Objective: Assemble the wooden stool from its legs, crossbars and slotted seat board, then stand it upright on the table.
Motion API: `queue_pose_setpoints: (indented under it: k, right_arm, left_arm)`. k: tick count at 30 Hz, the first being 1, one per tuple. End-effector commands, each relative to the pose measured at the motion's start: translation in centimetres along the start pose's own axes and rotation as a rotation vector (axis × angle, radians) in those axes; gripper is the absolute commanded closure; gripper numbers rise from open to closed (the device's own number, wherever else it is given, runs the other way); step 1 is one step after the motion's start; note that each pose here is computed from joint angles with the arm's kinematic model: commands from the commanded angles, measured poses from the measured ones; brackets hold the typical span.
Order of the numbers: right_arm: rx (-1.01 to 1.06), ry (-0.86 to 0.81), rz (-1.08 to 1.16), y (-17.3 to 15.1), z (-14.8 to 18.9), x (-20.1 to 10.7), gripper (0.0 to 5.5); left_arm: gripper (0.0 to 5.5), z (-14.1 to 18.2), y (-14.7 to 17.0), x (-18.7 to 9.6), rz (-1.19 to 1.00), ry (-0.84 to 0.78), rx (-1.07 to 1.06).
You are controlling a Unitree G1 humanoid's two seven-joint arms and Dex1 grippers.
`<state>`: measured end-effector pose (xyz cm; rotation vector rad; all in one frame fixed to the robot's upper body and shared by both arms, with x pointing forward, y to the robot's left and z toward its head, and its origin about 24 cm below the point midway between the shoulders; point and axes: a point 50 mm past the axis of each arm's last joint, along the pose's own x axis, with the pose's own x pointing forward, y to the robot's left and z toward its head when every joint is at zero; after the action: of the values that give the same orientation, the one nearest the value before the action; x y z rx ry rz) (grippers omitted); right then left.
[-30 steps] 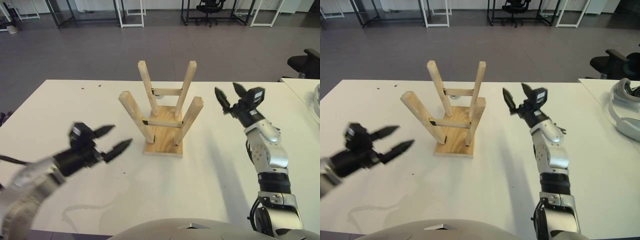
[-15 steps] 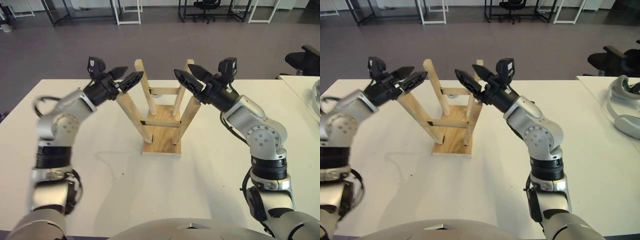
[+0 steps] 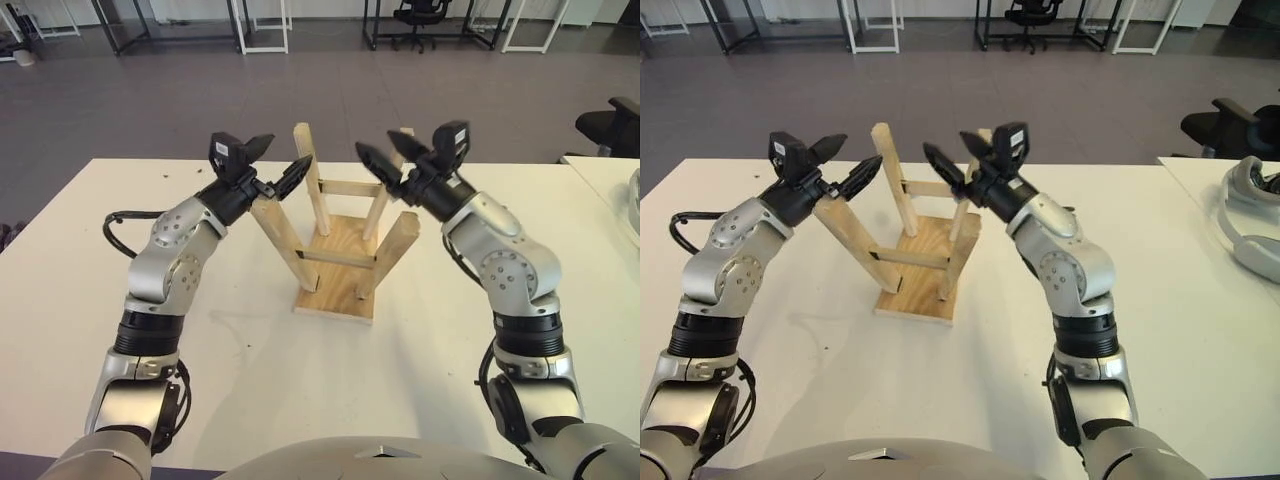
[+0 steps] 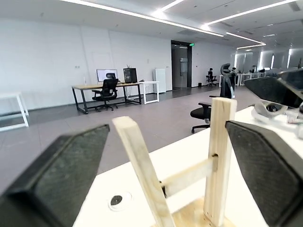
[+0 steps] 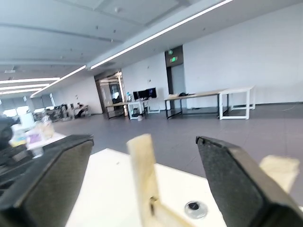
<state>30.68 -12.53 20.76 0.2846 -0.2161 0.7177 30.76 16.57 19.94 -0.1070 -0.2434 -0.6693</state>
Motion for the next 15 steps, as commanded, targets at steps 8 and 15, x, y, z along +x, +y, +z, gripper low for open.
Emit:
queue_pose_setpoints:
  k: [8, 15]
  right_arm:
    - [0.097, -0.083, 0.246, 1.4, 4.9, -1.7, 1.45]
    - [0.019, 0.370, 0.060, 0.4, -9.7, -6.0, 1.45]
  left_arm:
    - [0.99, 7.9, -2.1, -1.5, -0.168, -0.081, 0.037]
    - [0.99, -12.2, -3.9, -6.0, -0.059, 0.438, -0.135]
